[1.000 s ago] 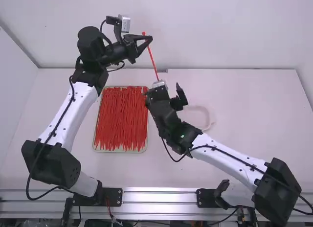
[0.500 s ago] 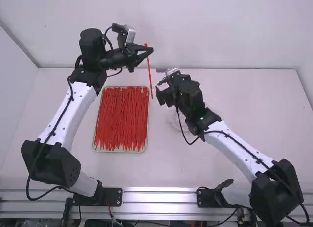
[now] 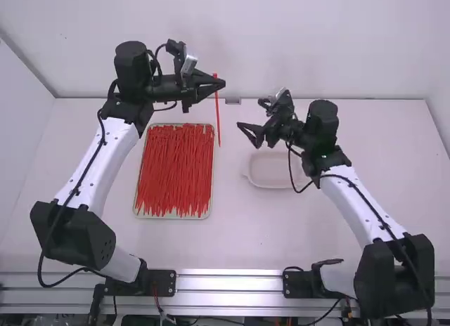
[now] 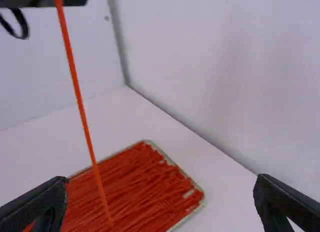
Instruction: Fasten the cable tie
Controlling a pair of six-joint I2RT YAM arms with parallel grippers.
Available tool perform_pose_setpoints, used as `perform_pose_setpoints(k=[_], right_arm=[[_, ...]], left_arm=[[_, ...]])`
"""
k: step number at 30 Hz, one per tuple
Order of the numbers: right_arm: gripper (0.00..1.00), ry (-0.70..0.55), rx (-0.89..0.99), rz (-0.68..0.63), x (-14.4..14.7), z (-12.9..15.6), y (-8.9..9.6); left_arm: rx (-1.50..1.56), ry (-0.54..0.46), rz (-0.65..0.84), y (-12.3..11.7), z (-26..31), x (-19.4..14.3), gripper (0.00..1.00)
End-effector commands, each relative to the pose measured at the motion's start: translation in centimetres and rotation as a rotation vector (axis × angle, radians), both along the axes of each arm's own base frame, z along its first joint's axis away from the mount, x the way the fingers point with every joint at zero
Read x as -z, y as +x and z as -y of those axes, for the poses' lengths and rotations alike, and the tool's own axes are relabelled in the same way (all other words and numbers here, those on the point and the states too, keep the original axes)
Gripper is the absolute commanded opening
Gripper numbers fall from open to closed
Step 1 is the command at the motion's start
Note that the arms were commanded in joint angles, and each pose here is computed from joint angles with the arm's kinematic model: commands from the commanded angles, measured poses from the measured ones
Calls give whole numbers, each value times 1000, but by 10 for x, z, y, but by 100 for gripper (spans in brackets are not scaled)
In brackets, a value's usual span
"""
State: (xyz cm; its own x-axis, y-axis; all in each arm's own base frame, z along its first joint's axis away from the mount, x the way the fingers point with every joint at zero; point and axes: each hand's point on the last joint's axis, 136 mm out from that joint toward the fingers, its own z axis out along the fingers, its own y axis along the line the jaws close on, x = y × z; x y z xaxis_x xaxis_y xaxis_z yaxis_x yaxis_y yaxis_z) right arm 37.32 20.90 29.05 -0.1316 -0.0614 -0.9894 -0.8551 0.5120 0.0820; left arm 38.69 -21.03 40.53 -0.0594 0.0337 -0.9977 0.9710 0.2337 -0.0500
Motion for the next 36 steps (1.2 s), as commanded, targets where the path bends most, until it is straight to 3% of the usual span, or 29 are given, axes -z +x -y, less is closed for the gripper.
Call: perform_pose_setpoints(k=[1,10,21,26,28,31,33,34,36], right_arm=[[99,70,-169,-12,-23,-7,-22],[99,93,-255,-14,-29,-23,-39],[100,93,-363,90,-42,-50,-62],[92,97,-367,101,-44,-51,-62],[86,98,-372,109,-45,-51,-63],[68,98,-371,108,-45,-50,-63],[48,96,-370,105,-44,-50,-63],[22,93,-373,111,-44,-51,-63],[0,94,-371,108,-44,-50,-63]], left_arm=[[70,-6,7,-11,3,1,2],[177,-30,16,-29,5,-7,2],[249,-70,-29,-43,15,-30,2],[271,-74,-28,-49,26,-32,2],[282,-74,-28,-52,29,-32,2],[290,-75,-18,-54,32,-33,2],[290,-76,-27,-54,32,-33,2],[288,-77,-27,-53,31,-34,2],[286,-77,-26,-53,31,-34,2]])
